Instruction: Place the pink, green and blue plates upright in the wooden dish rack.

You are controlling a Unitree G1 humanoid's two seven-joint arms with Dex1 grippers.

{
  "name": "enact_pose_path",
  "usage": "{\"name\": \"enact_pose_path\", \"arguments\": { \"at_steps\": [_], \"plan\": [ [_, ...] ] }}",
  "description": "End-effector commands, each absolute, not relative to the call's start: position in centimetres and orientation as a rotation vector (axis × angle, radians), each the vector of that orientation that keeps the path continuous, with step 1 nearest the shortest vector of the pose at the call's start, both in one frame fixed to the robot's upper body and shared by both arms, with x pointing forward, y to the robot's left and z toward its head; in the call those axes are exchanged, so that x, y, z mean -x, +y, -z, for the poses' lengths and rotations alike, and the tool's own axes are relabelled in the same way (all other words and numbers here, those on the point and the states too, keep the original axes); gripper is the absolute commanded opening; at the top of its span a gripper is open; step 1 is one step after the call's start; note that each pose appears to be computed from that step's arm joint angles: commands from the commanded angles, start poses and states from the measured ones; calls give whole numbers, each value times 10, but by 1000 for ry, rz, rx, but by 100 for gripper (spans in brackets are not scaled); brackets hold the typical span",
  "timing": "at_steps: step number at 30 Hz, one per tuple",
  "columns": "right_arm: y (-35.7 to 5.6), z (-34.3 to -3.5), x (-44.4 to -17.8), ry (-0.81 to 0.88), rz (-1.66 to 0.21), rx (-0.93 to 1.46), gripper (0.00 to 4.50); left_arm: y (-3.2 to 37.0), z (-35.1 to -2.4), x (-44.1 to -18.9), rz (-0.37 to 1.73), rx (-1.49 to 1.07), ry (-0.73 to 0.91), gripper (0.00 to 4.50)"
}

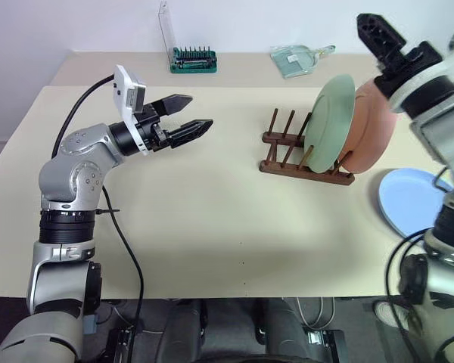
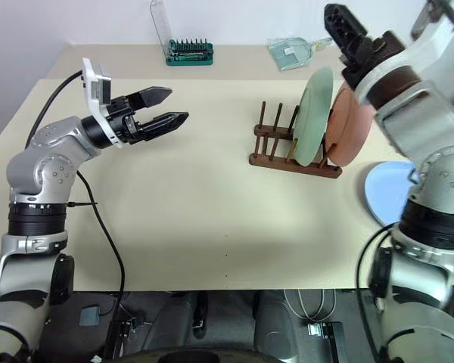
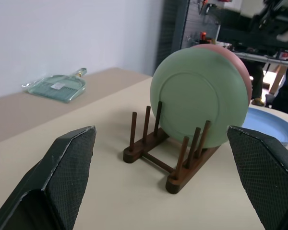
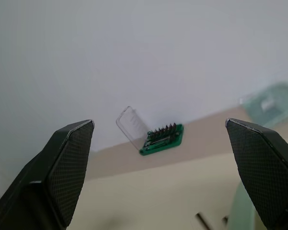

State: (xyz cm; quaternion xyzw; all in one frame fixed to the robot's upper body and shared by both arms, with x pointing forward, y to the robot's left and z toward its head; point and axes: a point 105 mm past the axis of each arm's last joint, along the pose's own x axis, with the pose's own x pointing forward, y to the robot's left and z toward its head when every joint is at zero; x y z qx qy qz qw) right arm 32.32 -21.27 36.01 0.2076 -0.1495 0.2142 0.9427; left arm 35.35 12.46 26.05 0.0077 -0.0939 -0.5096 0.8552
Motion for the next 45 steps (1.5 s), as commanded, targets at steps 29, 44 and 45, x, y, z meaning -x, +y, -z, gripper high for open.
{"name": "enact_pose_path", "arguments": {
  "at_steps": [29, 44, 45],
  "plan": [
    [-339, -137, -240, 690, -268, 298, 448, 94, -238, -298, 1493, -347, -218, 450],
    [-362, -159, -262, 615, -128, 408, 5, 97, -237, -302, 1443, -344, -208, 450],
    [-365, -172, -267, 577, -104, 420, 5, 98, -238, -303, 1439, -344, -209, 450]
  ]
}}
